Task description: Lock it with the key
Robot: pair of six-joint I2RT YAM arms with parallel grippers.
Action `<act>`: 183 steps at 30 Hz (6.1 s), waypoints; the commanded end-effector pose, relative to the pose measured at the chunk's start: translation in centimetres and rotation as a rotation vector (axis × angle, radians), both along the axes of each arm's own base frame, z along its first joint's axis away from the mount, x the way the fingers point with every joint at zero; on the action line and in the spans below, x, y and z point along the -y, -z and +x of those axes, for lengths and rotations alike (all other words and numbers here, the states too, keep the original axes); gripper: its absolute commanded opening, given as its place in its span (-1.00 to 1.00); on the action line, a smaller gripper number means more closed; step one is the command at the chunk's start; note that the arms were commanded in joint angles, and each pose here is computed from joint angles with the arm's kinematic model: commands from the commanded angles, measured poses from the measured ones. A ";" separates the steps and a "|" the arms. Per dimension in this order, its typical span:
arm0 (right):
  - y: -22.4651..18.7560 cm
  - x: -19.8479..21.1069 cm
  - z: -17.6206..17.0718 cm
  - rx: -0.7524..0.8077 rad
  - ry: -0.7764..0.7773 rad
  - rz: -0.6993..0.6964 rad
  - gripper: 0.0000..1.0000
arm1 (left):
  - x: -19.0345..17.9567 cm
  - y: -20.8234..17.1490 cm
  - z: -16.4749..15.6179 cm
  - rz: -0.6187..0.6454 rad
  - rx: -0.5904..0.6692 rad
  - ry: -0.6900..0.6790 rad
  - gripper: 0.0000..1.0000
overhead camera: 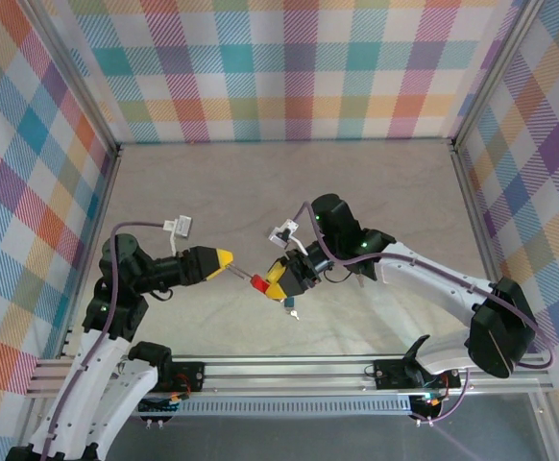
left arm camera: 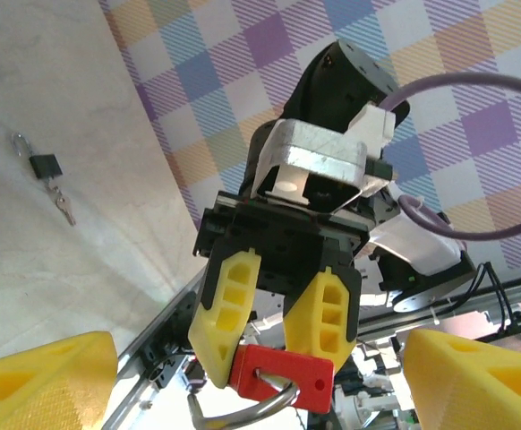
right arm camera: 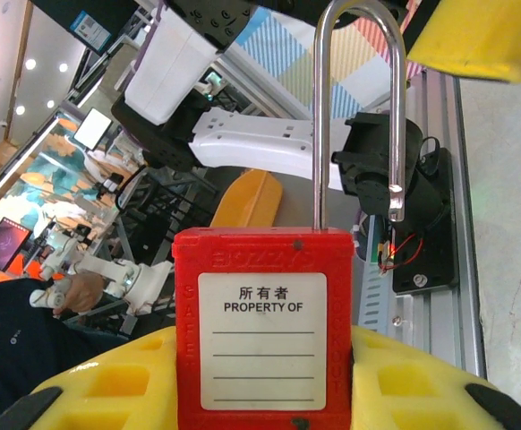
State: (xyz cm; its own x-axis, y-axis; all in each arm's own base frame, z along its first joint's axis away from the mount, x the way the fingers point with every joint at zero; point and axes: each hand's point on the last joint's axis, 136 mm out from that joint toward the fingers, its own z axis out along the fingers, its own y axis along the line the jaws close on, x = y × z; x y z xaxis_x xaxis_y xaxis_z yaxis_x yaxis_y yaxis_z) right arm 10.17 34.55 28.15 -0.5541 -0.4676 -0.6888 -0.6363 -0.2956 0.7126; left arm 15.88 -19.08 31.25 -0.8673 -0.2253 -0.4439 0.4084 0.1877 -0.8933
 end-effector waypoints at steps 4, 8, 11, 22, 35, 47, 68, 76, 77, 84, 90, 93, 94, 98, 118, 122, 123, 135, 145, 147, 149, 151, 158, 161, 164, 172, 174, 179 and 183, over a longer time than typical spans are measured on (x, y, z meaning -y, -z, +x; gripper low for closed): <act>-2.1 -0.1 -1.2 0.008 -0.084 0.073 -1.00 | 0.3 0.3 -1.9 0.012 0.024 0.067 0.57; -2.1 -0.2 -1.5 0.005 -0.096 0.071 -1.00 | 0.4 0.0 -2.2 0.008 0.035 0.082 0.49; -2.0 -0.2 -1.5 0.005 -0.097 0.069 -1.00 | 0.5 -0.1 -2.4 0.007 0.040 0.093 0.40; -2.1 -0.7 -1.2 -0.015 -0.096 0.068 -1.00 | 0.8 -0.4 -3.9 0.000 0.048 0.155 0.15; 0.8 -1.5 0.1 -0.010 -0.034 -0.050 -1.00 | 0.5 -0.1 -4.7 0.067 0.049 0.149 -0.26; 1.8 -1.9 -0.4 0.178 0.059 -0.080 -1.00 | -0.1 1.1 -5.2 0.179 0.031 0.115 -0.68; 2.6 -2.2 0.1 0.286 0.139 -0.106 -1.00 | -0.5 1.3 -5.3 0.213 0.053 0.098 -0.97; 2.0 -2.2 -0.6 0.211 0.068 -0.084 -1.00 | -0.5 1.0 -5.7 0.210 0.078 0.105 -1.00; 1.9 -2.2 -0.6 0.210 0.068 -0.083 -1.00 | -0.5 1.2 -5.5 0.217 0.073 0.094 -1.00; 2.1 -2.3 -0.6 0.198 0.060 -0.083 -1.00 | -0.5 1.3 -5.4 0.210 0.061 0.094 -1.00; 1.5 -2.7 -0.1 0.212 0.077 -0.074 -1.00 | -0.4 2.0 -5.4 0.207 0.040 0.095 -1.00; 1.3 -2.7 0.0 0.225 0.082 -0.070 -1.00 | -0.6 2.2 -5.6 0.219 0.042 0.091 -1.00; 1.5 -2.7 0.2 0.233 0.092 -0.079 -1.00 | -0.6 2.3 -5.6 0.221 0.043 0.090 -1.00; 2.0 -2.4 0.1 0.237 0.097 -0.096 -1.00 | -0.9 2.3 -5.4 0.244 0.048 0.064 -1.00; 2.7 -2.6 0.3 0.260 0.126 -0.124 -1.00 | -2.8 1.1 -2.2 0.279 -0.023 -0.187 0.63; 2.6 -2.6 0.3 0.264 0.130 -0.125 -1.00 | -3.0 1.3 -2.0 0.288 -0.057 -0.208 0.53; 2.7 -2.6 0.2 0.264 0.128 -0.125 -1.00 | -3.0 1.4 -1.9 0.287 -0.070 -0.213 0.49; 3.0 -2.9 0.4 0.273 0.136 -0.140 -1.00 | -2.9 2.5 -0.8 0.270 -0.181 -0.251 0.17; 3.3 -3.1 0.7 0.285 0.149 -0.154 -1.00 | -2.5 3.6 -0.7 0.290 -0.231 -0.226 0.00; 3.3 -3.1 0.7 0.285 0.147 -0.157 -1.00 | -2.4 3.8 -0.7 0.295 -0.240 -0.225 -0.01; 3.4 -3.2 0.7 0.286 0.145 -0.157 -1.00 | -2.5 4.0 -0.6 0.302 -0.245 -0.228 -0.04; 3.4 -3.3 0.8 0.285 0.148 -0.159 -1.00 | -2.4 4.0 -0.6 0.302 -0.244 -0.228 -0.08; 3.4 -3.6 0.8 0.285 0.144 -0.161 -1.00 | -2.1 4.2 -0.4 0.313 -0.250 -0.218 -0.25; 3.5 -3.6 0.9 0.292 0.150 -0.162 -1.00 | -2.0 4.5 -0.5 0.322 -0.256 -0.213 -0.32; 3.5 -3.7 1.1 0.295 0.155 -0.165 -1.00 | -2.0 4.8 -0.6 0.331 -0.263 -0.207 -0.40; 3.5 -3.7 1.4 0.312 0.170 -0.171 -1.00 | -2.1 5.6 -0.6 0.369 -0.277 -0.208 -0.62; 3.5 -3.7 1.4 0.313 0.169 -0.174 -1.00 | -2.2 5.4 -0.6 0.372 -0.273 -0.207 -0.66; 3.5 -3.6 1.3 0.313 0.168 -0.174 -1.00 | -2.1 5.4 -0.5 0.387 -0.269 -0.200 -0.85; 3.4 -3.7 1.3 0.309 0.164 -0.170 -1.00 | -2.0 5.6 -0.5 0.392 -0.268 -0.187 -1.00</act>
State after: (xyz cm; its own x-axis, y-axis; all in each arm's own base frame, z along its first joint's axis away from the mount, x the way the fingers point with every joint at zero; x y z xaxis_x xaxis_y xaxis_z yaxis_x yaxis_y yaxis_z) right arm 11.91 37.44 22.27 -0.4539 -0.5463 -0.7040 -0.8465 0.0175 0.5322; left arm 16.18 -16.82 25.43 -0.9123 -0.2904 -0.2886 0.0724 0.5793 -0.8119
